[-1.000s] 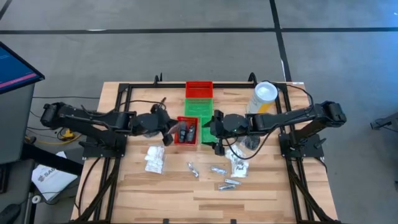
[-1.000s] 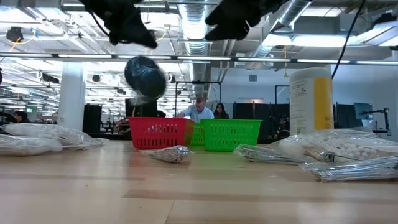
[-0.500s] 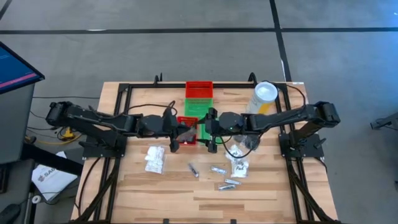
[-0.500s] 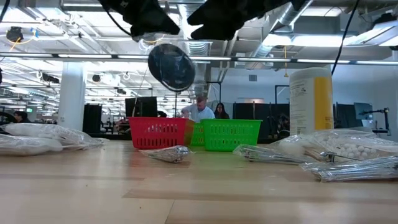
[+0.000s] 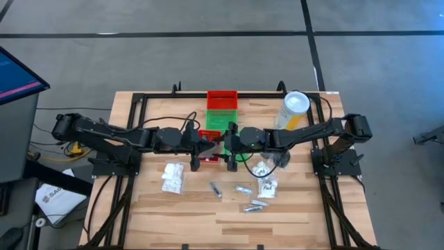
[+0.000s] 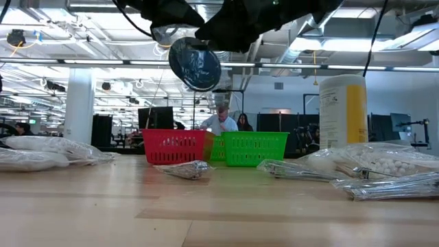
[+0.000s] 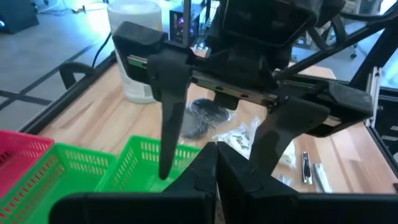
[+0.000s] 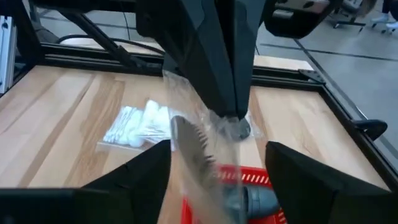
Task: Pick & Place Travel size toiletries
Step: Put the black hairbrush into the top green bin
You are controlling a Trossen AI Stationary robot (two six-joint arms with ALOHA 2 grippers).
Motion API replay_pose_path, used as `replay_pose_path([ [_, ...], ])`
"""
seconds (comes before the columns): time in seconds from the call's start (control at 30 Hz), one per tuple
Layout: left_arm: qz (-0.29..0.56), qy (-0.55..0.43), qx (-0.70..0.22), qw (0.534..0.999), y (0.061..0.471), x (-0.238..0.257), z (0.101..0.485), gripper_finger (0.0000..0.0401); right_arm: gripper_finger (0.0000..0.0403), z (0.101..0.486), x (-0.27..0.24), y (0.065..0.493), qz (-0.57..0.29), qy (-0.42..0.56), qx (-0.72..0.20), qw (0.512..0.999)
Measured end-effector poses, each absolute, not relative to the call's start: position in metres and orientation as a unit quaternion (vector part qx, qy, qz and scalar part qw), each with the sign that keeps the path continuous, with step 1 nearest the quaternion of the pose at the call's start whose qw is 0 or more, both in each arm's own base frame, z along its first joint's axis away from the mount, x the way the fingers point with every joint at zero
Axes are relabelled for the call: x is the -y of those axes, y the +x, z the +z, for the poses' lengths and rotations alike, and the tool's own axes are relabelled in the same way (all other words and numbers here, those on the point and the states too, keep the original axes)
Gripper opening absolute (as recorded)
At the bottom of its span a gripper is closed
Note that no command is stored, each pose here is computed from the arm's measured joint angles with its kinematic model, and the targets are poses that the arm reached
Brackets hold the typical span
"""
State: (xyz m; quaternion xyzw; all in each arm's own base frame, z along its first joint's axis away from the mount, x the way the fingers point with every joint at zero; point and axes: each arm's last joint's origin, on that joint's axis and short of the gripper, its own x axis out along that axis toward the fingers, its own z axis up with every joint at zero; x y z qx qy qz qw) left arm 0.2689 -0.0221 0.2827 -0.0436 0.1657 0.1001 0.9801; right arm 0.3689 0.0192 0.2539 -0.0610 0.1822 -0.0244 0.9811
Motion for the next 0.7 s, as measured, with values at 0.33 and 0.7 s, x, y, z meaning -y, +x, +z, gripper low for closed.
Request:
replay_pose_path([
  [0.33,0.100,-0.043,-0.167,0.980,0.2688,0.0223,0.2824,0.0000,0.0016,0.2553,-0.0200,0.3684,0.026,-0.051,-0.178,0.982],
  [0.7,0.124,-0.013,-0.166,0.978,0.2684,0.0205,0.2829,0.0008,0.0002,0.2546,-0.0170,0.3682,0.032,-0.042,-0.183,0.982],
])
